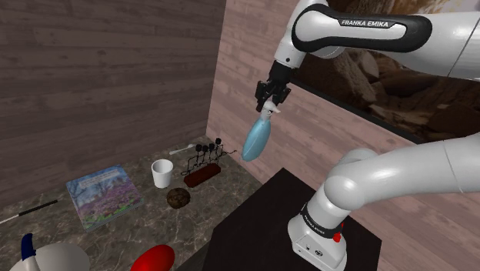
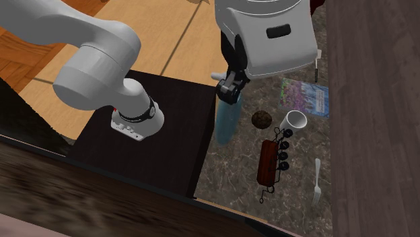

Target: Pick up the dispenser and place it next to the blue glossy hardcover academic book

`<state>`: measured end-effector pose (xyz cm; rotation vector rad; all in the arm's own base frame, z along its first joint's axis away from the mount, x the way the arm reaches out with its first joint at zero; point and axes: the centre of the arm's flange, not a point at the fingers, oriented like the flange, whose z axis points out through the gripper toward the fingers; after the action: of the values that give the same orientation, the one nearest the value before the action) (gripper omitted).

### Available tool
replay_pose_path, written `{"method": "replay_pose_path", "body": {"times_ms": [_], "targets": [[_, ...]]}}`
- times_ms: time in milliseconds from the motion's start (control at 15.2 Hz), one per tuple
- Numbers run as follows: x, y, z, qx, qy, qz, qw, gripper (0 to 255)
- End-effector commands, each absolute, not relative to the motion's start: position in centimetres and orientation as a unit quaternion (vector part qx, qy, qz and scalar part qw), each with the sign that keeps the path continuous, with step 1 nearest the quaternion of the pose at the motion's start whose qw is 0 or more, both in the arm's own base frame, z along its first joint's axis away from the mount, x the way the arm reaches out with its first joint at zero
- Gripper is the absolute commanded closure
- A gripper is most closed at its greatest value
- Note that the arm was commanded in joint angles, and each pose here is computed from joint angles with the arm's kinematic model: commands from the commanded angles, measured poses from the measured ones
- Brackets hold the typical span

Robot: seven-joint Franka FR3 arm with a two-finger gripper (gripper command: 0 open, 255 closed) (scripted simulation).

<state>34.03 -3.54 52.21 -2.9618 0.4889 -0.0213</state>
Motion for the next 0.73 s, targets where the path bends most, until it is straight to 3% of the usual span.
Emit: {"method": "replay_pose_path", "body": {"times_ms": [0,660], "targets": [[34.0,-3.6,53.3,-0.984,0.162,-0.007,0.070,255],[36.3,5.4,54.6,-0.984,0.162,-0.007,0.070,255]]}}
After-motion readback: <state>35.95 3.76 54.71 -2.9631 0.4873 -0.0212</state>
